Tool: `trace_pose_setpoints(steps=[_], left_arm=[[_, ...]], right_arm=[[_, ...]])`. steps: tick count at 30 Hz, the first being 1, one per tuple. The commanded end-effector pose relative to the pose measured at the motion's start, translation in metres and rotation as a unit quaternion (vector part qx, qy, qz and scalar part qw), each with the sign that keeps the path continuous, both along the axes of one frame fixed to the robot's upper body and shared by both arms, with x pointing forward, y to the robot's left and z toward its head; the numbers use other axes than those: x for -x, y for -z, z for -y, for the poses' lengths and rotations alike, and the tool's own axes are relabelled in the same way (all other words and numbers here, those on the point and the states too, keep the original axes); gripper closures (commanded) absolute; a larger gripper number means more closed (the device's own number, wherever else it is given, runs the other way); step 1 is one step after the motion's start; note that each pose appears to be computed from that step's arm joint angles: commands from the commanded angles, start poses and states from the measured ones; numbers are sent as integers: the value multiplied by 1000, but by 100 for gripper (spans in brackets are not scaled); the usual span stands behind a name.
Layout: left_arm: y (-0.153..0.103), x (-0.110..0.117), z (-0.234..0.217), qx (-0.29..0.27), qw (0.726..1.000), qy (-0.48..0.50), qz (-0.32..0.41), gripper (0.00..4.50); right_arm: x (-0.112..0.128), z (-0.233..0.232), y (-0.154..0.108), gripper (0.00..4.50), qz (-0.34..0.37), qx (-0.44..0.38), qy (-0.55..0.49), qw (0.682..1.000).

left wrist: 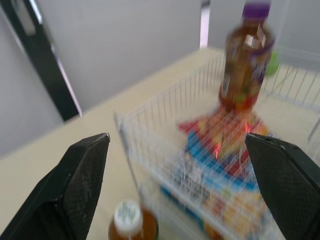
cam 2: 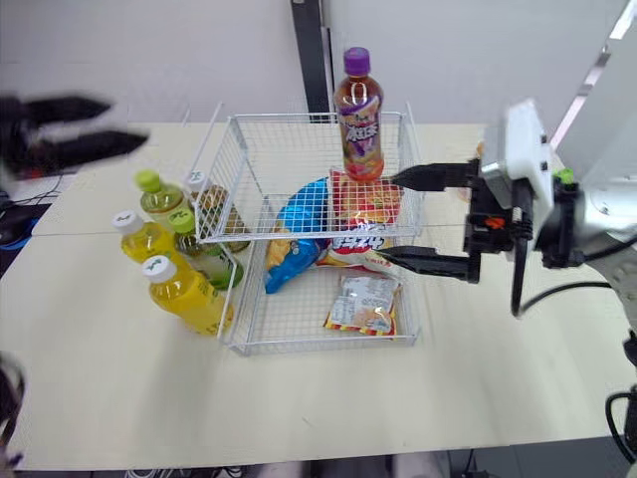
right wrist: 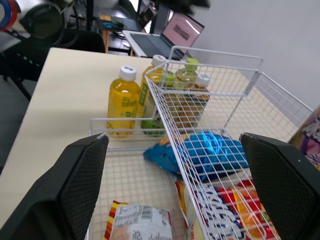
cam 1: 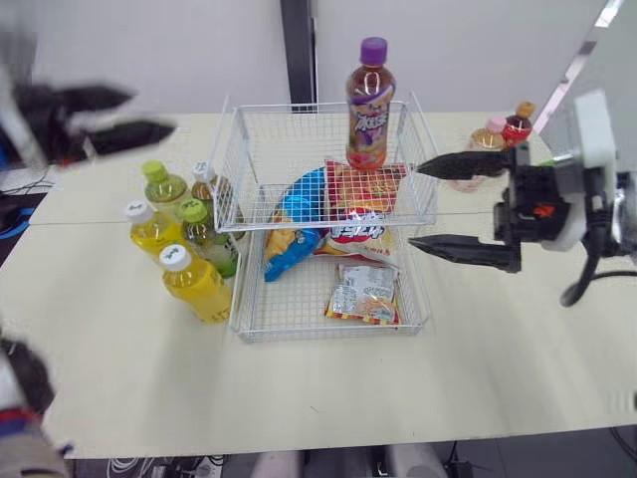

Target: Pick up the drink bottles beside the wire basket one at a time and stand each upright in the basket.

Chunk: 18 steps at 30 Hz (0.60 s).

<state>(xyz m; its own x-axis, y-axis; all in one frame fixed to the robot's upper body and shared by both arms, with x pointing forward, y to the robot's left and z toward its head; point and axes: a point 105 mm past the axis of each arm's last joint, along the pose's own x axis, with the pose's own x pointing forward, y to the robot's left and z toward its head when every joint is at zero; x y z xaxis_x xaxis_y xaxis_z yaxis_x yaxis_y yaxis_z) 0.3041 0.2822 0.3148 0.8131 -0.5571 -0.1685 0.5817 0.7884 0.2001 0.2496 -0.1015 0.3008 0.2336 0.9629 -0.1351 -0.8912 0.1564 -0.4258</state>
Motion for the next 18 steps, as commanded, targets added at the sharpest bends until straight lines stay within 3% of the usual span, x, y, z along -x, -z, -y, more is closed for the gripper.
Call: trace_pose_setpoints(steps=[1, 5, 10, 18], left_arm=[[-11, 20, -20, -11, 998, -32, 45, 2], [21, 33, -52, 30, 997, -73, 22, 2], [45, 33, -55, 55, 995, -86, 18, 2], [63, 1, -35, 79, 980, -163, 77, 2]], right_arm=[[1, -7, -3, 0, 23, 8, -26, 999], [2, -17, 2, 0, 19, 18, -56, 998], [3, -23, 7, 0, 19, 17, -63, 998], [2, -25, 11, 0, 21, 12, -53, 998]])
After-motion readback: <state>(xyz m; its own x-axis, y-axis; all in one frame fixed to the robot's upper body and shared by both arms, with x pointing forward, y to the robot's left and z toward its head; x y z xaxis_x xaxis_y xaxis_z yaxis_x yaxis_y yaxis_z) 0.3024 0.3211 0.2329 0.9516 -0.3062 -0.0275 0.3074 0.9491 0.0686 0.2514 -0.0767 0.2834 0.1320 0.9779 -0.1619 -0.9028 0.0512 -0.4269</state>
